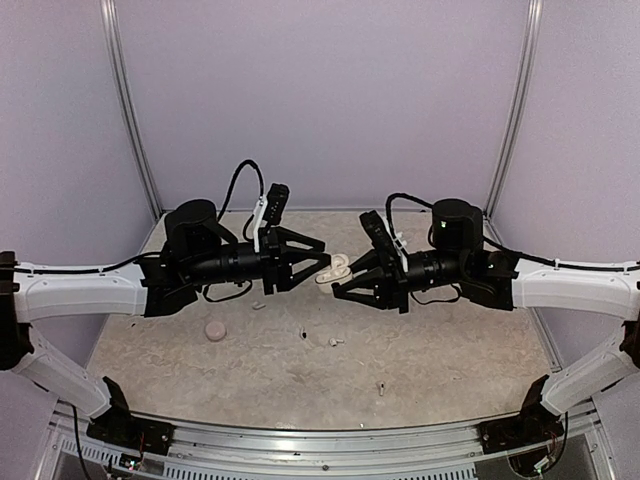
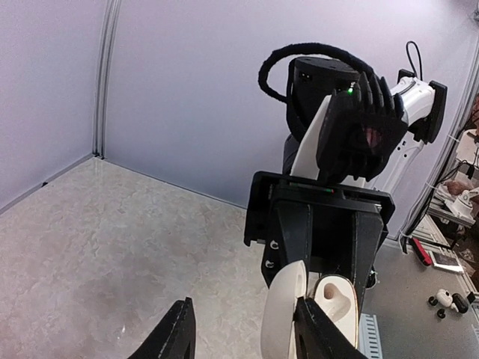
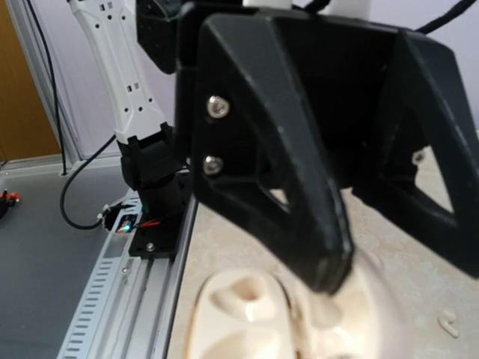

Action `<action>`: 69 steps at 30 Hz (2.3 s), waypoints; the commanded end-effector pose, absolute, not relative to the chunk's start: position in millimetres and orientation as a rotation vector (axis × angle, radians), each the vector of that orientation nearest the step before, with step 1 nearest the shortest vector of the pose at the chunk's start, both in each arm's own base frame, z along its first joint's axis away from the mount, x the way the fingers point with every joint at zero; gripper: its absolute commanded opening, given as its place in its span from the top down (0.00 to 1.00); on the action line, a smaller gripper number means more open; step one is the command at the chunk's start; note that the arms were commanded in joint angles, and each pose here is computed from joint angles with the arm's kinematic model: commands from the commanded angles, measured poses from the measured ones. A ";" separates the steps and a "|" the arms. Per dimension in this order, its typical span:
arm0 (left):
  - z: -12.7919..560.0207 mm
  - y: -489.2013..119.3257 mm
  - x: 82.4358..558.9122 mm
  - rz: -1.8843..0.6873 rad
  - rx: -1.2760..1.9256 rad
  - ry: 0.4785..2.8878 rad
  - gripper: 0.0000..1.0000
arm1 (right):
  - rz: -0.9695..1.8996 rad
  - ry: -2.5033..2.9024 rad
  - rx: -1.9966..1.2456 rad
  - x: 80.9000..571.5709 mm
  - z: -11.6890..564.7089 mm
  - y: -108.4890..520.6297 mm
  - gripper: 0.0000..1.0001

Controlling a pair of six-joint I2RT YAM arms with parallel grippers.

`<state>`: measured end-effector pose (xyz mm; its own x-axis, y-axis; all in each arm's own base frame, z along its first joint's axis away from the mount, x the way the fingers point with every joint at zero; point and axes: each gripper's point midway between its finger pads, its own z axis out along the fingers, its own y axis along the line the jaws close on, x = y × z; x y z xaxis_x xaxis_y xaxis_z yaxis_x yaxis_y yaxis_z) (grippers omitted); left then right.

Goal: Insert the wireless bluetooth earbuds into the charging case
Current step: Open the charging case, then move the left earbud to the center of the board.

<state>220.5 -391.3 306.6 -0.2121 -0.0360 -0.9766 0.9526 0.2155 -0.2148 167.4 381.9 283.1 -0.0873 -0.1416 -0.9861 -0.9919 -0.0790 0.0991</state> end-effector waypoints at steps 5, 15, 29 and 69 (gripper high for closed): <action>322.2 -380.0 232.2 -1.165 0.865 1.445 0.42 | 1.285 1.307 -1.309 163.8 288.8 371.6 0.89; 289.6 -339.1 239.8 -1.055 0.703 1.590 0.40 | 1.265 1.417 -1.175 184.2 269.0 337.3 0.89; 180.6 -336.4 264.8 -0.854 0.639 1.959 0.45 | 1.190 1.537 -1.037 196.1 249.7 295.9 0.89; 39.5 -236.3 333.6 -0.615 -0.186 2.405 0.47 | 1.142 1.599 -0.996 195.0 233.5 278.4 0.88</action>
